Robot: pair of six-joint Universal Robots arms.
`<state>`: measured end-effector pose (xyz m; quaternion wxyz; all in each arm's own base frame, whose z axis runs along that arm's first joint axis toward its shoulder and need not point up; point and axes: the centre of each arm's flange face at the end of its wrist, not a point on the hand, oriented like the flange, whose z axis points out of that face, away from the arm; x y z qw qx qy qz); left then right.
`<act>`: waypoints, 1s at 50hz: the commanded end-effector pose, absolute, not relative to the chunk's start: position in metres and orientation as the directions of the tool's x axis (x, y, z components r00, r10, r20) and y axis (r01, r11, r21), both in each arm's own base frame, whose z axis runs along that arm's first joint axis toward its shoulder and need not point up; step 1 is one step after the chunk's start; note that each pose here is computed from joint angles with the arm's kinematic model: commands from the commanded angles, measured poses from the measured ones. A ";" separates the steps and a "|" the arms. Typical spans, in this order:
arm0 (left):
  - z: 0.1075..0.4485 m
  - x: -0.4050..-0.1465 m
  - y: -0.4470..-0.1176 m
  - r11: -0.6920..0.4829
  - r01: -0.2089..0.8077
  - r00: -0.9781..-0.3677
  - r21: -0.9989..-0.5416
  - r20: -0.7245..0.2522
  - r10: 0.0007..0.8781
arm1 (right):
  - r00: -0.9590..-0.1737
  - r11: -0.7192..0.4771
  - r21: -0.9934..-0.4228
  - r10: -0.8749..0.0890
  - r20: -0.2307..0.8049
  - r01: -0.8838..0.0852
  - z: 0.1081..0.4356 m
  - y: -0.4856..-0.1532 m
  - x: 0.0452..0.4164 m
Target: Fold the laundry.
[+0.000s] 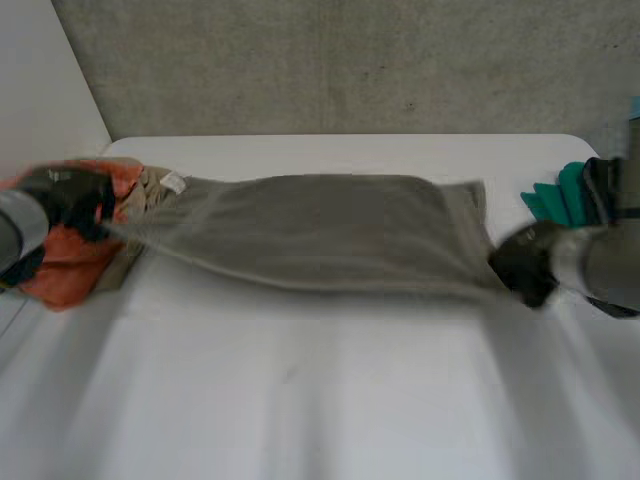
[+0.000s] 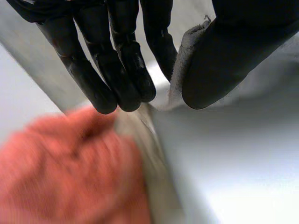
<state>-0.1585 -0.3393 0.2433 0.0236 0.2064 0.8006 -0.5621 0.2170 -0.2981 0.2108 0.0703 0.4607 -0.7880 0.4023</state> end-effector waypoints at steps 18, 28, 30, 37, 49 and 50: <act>0.243 -0.212 -0.375 0.101 0.566 -0.781 -0.818 -0.494 0.382 | -0.538 0.011 -0.581 -0.393 0.746 -0.814 0.219 -0.372 0.212; 0.420 -0.227 -0.412 -0.514 0.249 -0.953 -0.821 -0.303 0.022 | -0.816 -0.533 -0.633 0.232 0.530 -0.562 0.403 -0.417 0.221; 0.439 -0.228 -0.410 -0.593 0.189 -0.967 -0.782 -0.252 0.024 | -0.841 -0.602 -0.599 0.272 0.467 -0.528 0.424 -0.416 0.218; 0.422 -0.215 -0.423 -0.541 0.207 -0.967 -0.815 -0.253 0.011 | -0.833 -0.538 -0.653 0.202 0.514 -0.533 0.398 -0.424 0.215; 0.286 -0.218 -0.424 -0.195 0.264 -0.933 -0.945 -0.302 0.196 | -0.793 -0.254 -0.805 -0.177 0.583 -0.536 0.267 -0.410 0.226; 0.275 -0.219 -0.422 -0.170 0.272 -0.929 -0.947 -0.304 0.210 | -0.786 -0.232 -0.808 -0.204 0.584 -0.541 0.256 -0.408 0.227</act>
